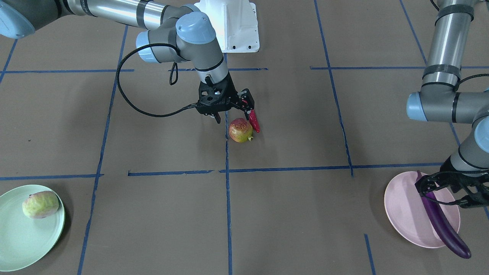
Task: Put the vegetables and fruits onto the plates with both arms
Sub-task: 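Place the eggplant on the pink plate while the right gripper descends to the pomegranate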
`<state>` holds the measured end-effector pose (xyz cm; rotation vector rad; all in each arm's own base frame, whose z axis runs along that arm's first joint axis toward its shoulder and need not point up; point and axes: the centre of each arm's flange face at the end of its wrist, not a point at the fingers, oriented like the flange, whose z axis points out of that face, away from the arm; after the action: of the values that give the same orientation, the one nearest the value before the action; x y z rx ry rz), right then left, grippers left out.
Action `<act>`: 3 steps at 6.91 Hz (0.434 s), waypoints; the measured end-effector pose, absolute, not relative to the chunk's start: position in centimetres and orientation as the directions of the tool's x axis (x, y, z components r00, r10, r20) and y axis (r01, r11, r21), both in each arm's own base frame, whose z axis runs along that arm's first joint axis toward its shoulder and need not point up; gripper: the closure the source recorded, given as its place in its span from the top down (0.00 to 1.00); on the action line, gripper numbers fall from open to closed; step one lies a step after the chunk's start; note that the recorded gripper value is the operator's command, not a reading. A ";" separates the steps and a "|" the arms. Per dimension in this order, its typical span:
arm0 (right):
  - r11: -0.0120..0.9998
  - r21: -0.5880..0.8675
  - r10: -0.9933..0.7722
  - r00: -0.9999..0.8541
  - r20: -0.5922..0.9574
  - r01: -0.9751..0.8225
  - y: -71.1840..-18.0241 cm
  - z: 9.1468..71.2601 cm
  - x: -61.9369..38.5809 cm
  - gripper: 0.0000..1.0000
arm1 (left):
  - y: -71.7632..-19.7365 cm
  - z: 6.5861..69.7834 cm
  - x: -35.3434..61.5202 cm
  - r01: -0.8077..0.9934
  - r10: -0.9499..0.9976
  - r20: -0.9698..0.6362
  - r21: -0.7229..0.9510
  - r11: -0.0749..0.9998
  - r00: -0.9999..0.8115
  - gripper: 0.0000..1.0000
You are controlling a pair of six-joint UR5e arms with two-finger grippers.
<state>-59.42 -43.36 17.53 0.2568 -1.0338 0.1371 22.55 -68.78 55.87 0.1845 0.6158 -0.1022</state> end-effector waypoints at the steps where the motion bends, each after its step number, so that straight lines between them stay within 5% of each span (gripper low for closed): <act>1: 0.957 0.206 -0.068 0.535 0.842 -0.202 -43.2 17.5 -60.2 1.00 | -68.8 55.7 22.5 0.151 -0.040 -0.585 0.143 0.978 0.810 1.00; 3: 0.939 0.310 -0.170 0.580 0.796 -0.150 -43.2 17.6 -62.1 1.00 | -68.9 55.6 22.5 0.152 -0.040 -0.588 0.142 0.978 0.808 1.00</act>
<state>-62.06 -43.19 17.58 0.3650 -0.9574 -0.0118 22.50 -68.85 55.57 0.1865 0.6230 -0.1033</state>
